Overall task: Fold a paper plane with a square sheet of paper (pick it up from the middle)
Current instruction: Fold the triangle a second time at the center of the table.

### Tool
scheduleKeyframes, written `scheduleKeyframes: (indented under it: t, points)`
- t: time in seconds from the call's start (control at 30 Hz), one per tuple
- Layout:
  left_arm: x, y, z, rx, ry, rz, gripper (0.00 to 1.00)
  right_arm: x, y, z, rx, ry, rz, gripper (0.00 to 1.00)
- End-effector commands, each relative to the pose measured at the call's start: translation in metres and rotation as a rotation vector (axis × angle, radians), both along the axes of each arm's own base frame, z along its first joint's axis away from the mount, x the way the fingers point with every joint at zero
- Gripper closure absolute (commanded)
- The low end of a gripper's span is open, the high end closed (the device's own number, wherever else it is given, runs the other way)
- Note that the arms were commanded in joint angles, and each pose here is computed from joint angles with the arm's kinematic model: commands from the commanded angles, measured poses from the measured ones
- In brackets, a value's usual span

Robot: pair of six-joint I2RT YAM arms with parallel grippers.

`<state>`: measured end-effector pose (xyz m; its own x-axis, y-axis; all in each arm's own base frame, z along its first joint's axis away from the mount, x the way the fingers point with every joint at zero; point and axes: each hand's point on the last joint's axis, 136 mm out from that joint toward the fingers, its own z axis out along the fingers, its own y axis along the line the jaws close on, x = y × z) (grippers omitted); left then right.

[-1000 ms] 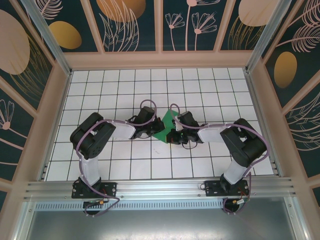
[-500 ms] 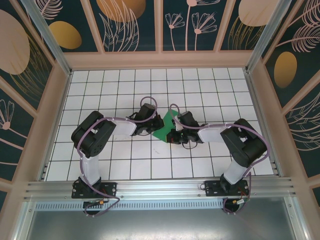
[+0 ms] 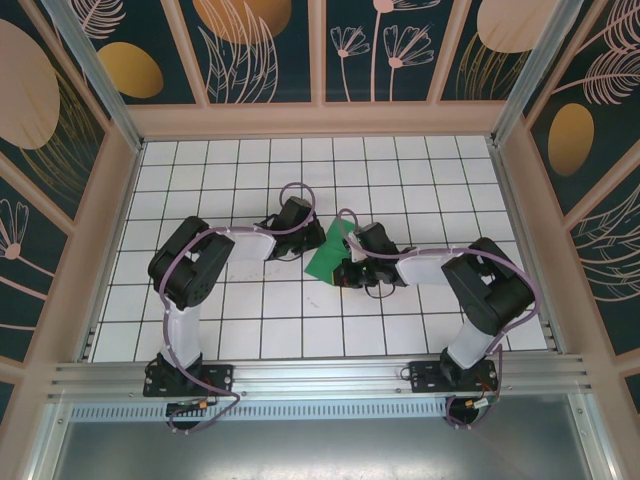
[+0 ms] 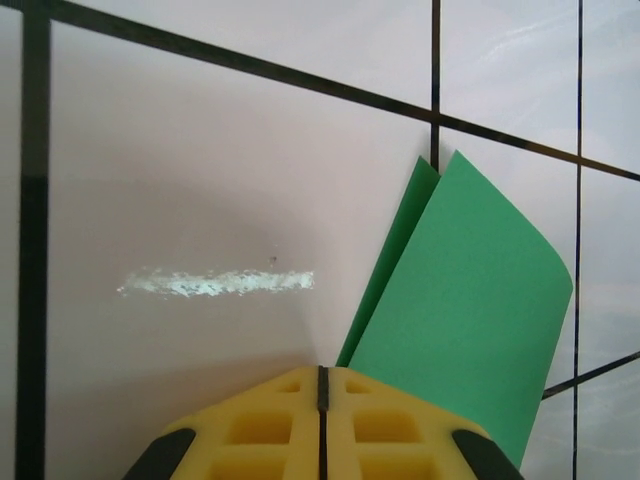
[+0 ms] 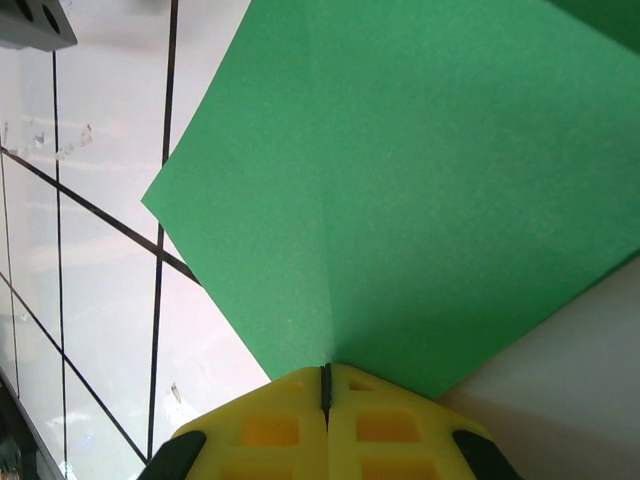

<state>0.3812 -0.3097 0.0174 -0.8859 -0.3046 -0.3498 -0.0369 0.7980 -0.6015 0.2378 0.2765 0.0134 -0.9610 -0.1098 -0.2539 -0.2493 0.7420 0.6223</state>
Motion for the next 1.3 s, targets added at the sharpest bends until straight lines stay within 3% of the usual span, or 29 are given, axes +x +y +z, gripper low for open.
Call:
scheduleKeyframes:
  t: [0.0, 0.23, 0.33, 0.43, 0.63, 1.03, 1.27]
  points:
    - [0.009, 0.009, 0.007, 0.035, -0.027, 0.021, 0.89, -0.047, -0.052, -0.053, -0.265, 0.192, -0.002, 1.0]
    - [0.0, 0.002, 0.067, -0.074, -0.113, -0.038, 0.9, -0.039, -0.048, -0.05, -0.267, 0.176, -0.003, 1.0]
    - [-0.017, -0.014, 0.078, -0.209, -0.08, -0.099, 0.95, -0.036, -0.048, -0.049, -0.263, 0.172, -0.009, 1.0]
    - [-0.04, -0.026, 0.063, -0.305, 0.008, -0.155, 0.97, -0.032, -0.046, -0.048, -0.264, 0.163, -0.014, 1.0]
    - [-0.051, -0.024, 0.029, -0.277, 0.082, -0.133, 0.98, -0.027, -0.042, -0.046, -0.251, 0.157, -0.019, 1.0]
    - [-0.046, -0.007, -0.023, -0.143, 0.103, -0.077, 0.97, -0.031, -0.039, -0.044, -0.225, 0.169, -0.012, 1.0]
    - [-0.059, 0.001, -0.034, -0.135, 0.128, -0.08, 0.99, -0.007, 0.001, 0.018, -0.004, 0.089, 0.002, 1.0]
